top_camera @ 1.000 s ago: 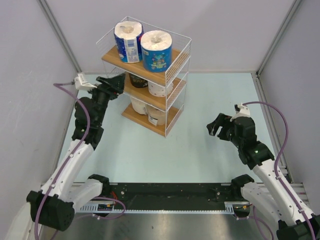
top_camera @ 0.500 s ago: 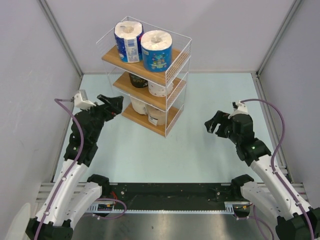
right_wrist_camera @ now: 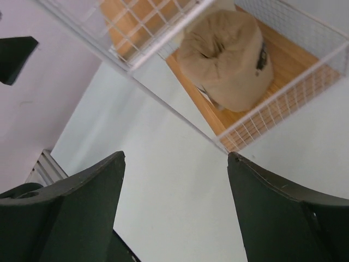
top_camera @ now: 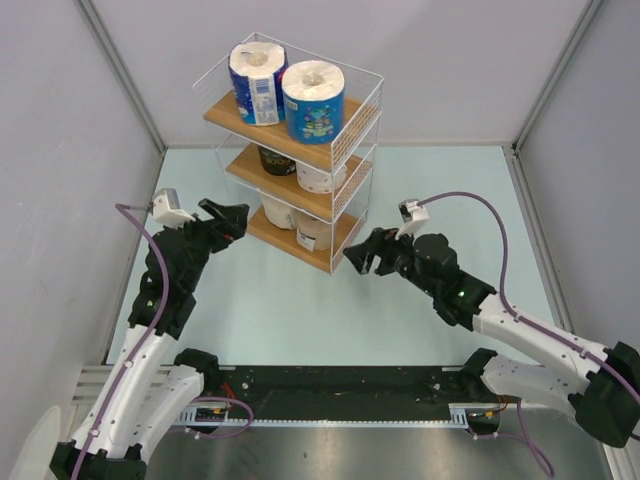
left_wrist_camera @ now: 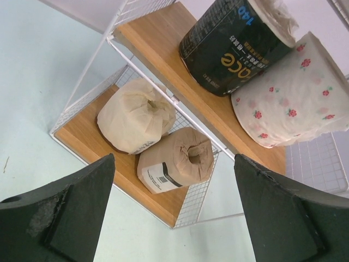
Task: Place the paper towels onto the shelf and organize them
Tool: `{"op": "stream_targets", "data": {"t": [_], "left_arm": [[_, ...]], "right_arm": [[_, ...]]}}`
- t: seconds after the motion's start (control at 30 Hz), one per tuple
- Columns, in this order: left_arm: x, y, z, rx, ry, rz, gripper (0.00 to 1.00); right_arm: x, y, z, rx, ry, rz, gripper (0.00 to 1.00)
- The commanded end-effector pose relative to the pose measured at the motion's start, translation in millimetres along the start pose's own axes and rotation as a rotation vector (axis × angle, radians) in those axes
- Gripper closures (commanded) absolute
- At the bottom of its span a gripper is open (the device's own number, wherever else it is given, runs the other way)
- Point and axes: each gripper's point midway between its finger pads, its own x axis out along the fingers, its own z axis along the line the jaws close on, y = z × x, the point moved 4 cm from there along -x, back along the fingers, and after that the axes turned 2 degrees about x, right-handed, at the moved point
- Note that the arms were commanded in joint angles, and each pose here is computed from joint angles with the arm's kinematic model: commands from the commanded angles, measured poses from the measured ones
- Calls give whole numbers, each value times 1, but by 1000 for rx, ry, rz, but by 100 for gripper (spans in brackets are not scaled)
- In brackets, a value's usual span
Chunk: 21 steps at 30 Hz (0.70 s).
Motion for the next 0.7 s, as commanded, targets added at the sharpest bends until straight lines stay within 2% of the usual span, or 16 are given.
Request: {"op": "stream_targets", "data": {"t": [0.0,0.23,0.47,0.67], "left_arm": [[-2,3,-3,-1,29,15,5],[-3,4,-2,2,30,19,4],[-5,7,2,-2,19,24,3],[-4,8,5,1,7,27,3]], "right_arm": [[19,-24,29,-41,-101,-212,20],[53,-8,35,-95,-157,-260,19],[71,-14,40,-169,-175,-382,20],[83,-20,-2,-81,-30,-379,23]]}}
